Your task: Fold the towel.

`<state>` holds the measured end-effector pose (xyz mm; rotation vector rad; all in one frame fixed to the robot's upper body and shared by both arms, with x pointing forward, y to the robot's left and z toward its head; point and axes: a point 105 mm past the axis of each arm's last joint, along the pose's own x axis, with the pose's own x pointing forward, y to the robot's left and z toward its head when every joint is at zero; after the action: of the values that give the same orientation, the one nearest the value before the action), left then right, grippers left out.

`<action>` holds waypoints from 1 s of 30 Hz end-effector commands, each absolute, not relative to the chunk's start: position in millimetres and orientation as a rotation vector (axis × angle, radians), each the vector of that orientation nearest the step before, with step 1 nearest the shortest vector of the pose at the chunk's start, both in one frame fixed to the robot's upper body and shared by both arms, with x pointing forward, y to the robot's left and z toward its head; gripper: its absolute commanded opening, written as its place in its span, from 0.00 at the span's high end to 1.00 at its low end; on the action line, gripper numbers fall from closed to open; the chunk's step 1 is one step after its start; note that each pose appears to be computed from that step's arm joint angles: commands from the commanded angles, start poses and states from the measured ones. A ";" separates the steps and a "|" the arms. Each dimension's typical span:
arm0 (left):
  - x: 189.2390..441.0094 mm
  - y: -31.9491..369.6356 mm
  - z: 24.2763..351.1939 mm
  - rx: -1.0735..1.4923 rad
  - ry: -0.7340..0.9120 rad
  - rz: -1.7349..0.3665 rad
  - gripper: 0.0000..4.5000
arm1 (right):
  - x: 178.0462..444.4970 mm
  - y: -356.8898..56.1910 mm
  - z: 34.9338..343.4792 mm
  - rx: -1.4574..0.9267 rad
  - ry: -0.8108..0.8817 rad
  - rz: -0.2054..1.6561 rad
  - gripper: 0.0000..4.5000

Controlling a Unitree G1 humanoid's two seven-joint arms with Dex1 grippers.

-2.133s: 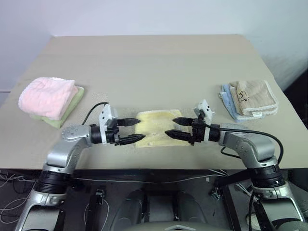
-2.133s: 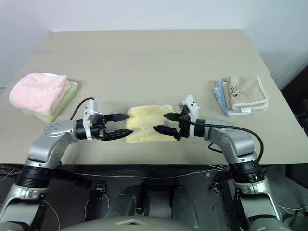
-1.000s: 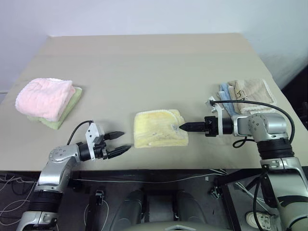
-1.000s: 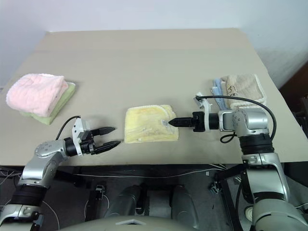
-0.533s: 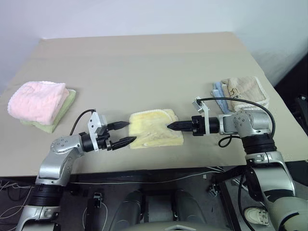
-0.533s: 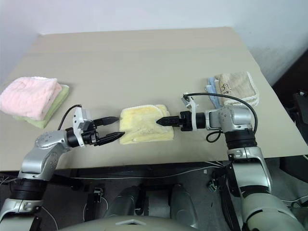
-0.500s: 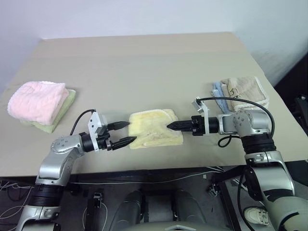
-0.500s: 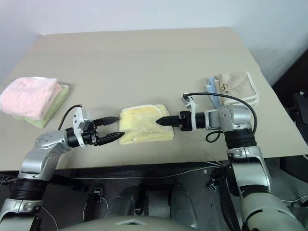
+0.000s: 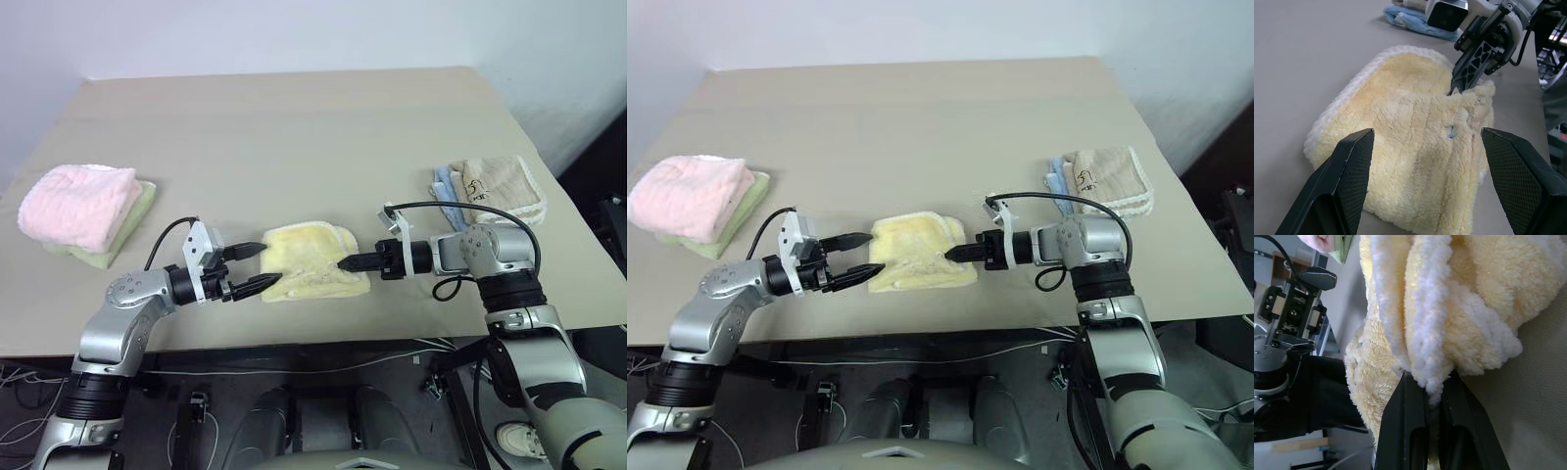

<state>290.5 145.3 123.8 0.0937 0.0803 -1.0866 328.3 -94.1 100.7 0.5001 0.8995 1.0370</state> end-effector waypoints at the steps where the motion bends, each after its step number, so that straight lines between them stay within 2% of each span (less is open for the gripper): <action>1: 289.4 136.1 137.7 0.121 0.038 -1.116 0.19 | 321.9 -90.5 121.0 0.486 0.822 1.095 1.00; 6: 295.3 132.8 142.6 0.143 0.040 -1.120 0.19 | 322.8 -94.8 179.2 0.507 0.508 1.121 1.00; 9: 296.9 130.5 143.7 0.148 0.050 -1.121 0.19 | 343.1 -115.0 200.5 0.470 0.292 0.886 1.00; 11: 298.2 128.6 146.2 0.123 0.050 -1.119 0.19 | 355.9 -134.5 218.1 0.533 0.155 0.722 1.00; 17: 301.6 121.2 147.2 0.117 0.067 -1.151 0.19 | 360.9 -178.3 266.6 0.762 -0.158 0.490 1.00; 21: 310.3 116.4 147.1 0.113 0.066 -1.168 0.19 | 368.3 -218.2 300.4 0.774 -0.355 0.249 1.00; 26: 315.3 114.7 139.8 0.100 0.070 -1.180 0.19 | 368.4 -261.6 314.8 0.758 -0.485 0.031 1.00; 30: 319.3 115.0 134.5 0.100 0.065 -1.180 0.19 | 368.3 -278.9 299.0 0.801 -0.456 -0.069 1.00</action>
<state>317.6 116.0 124.1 0.0660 0.1148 -1.1702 374.7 -272.2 291.8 0.7975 -0.4148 -0.0514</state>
